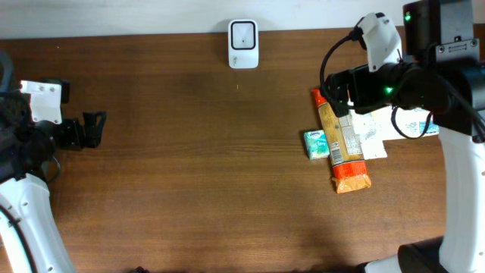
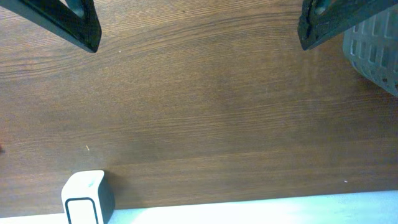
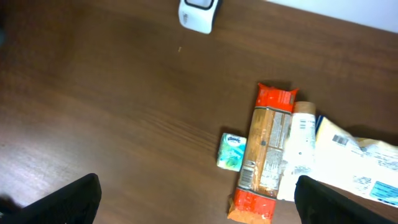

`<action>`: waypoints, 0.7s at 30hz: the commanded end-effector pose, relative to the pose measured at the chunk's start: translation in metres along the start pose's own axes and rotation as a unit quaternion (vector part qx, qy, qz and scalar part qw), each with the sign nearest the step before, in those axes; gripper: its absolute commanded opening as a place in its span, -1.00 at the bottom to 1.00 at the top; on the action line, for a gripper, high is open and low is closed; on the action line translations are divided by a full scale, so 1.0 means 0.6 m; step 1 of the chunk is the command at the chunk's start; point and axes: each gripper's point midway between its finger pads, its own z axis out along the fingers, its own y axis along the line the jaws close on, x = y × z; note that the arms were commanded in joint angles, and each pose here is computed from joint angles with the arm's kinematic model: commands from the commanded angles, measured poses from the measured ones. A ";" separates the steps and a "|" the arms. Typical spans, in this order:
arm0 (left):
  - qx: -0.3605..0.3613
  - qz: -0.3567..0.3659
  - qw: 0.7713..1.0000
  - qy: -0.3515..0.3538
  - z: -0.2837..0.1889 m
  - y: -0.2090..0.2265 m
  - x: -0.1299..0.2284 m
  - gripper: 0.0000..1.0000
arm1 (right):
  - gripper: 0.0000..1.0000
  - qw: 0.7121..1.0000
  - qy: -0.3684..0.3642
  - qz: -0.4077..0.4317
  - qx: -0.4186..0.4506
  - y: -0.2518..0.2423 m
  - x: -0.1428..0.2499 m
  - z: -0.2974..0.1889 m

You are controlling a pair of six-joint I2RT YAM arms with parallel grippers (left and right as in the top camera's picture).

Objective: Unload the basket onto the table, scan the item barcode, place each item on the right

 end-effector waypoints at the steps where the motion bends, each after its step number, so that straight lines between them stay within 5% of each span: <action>1: 0.003 0.010 1.000 -0.007 -0.004 -0.001 -0.007 0.98 | 0.97 0.999 -0.037 -0.007 0.028 -0.004 0.003 -0.050; 13: 0.003 0.010 1.000 -0.007 -0.004 -0.001 -0.007 0.98 | 0.97 0.954 -0.243 -0.086 0.151 -0.057 -0.103 -0.103; 21: 0.003 0.010 1.000 -0.008 -0.004 -0.001 -0.007 0.98 | 0.97 0.918 -0.346 -0.101 0.162 -0.073 0.032 -0.028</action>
